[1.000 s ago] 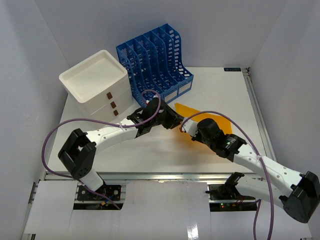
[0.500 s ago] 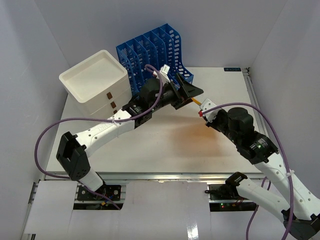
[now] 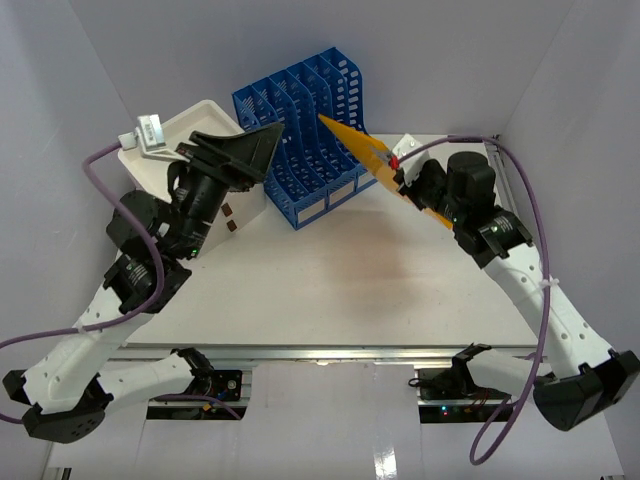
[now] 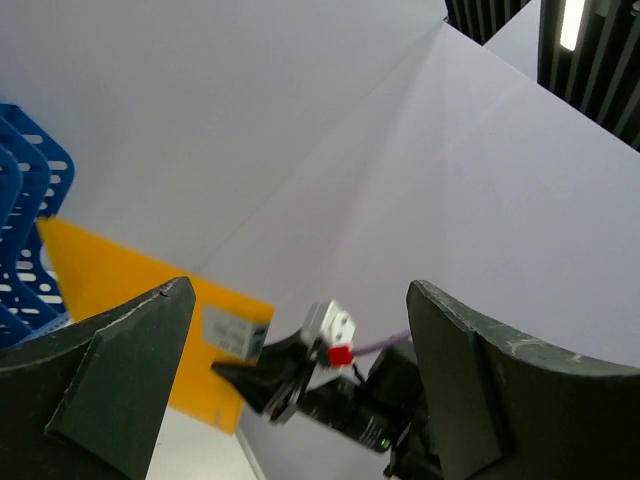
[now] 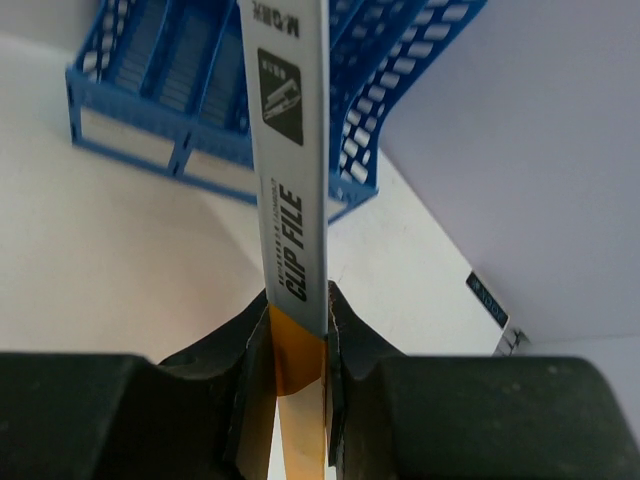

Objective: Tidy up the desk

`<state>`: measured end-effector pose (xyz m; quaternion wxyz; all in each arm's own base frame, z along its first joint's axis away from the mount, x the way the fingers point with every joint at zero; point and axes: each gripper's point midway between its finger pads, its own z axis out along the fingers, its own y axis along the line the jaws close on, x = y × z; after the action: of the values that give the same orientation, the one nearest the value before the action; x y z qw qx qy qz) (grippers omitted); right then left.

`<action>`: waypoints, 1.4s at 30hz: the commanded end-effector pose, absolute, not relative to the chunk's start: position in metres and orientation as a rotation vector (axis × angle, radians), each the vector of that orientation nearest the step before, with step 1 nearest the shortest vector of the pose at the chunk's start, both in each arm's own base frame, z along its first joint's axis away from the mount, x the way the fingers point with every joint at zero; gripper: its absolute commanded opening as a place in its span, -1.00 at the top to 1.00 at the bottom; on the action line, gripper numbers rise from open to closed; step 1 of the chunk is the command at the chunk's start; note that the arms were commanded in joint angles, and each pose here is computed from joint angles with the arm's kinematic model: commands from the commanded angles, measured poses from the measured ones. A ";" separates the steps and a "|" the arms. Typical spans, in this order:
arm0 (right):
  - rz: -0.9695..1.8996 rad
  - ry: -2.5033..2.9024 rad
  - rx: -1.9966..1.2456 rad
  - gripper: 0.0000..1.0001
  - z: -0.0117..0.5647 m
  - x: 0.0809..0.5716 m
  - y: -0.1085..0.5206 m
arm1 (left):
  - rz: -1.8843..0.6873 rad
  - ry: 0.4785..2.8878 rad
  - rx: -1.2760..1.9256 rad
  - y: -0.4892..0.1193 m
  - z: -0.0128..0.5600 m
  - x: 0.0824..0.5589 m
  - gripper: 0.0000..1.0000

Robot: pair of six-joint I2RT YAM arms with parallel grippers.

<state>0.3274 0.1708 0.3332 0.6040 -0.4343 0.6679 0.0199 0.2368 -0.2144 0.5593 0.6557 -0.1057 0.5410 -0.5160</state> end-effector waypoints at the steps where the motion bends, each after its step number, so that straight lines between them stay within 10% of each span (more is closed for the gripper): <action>1: 0.201 1.262 -0.881 0.85 0.445 0.344 0.205 | -0.998 1.365 -0.176 -0.215 0.498 0.248 -0.96; 21: 0.523 1.157 -0.640 0.84 0.490 0.456 0.236 | -1.103 1.580 -0.171 -0.176 0.318 0.180 -0.96; 42: 0.722 1.153 -0.585 0.85 0.423 0.526 0.270 | -1.145 1.617 -0.156 -0.172 0.282 0.164 -0.96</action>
<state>0.5188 0.2654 0.3899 0.6940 -0.2673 0.5926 0.3094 0.1670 -0.1686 0.2859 0.5521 -0.0755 0.6773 -0.4804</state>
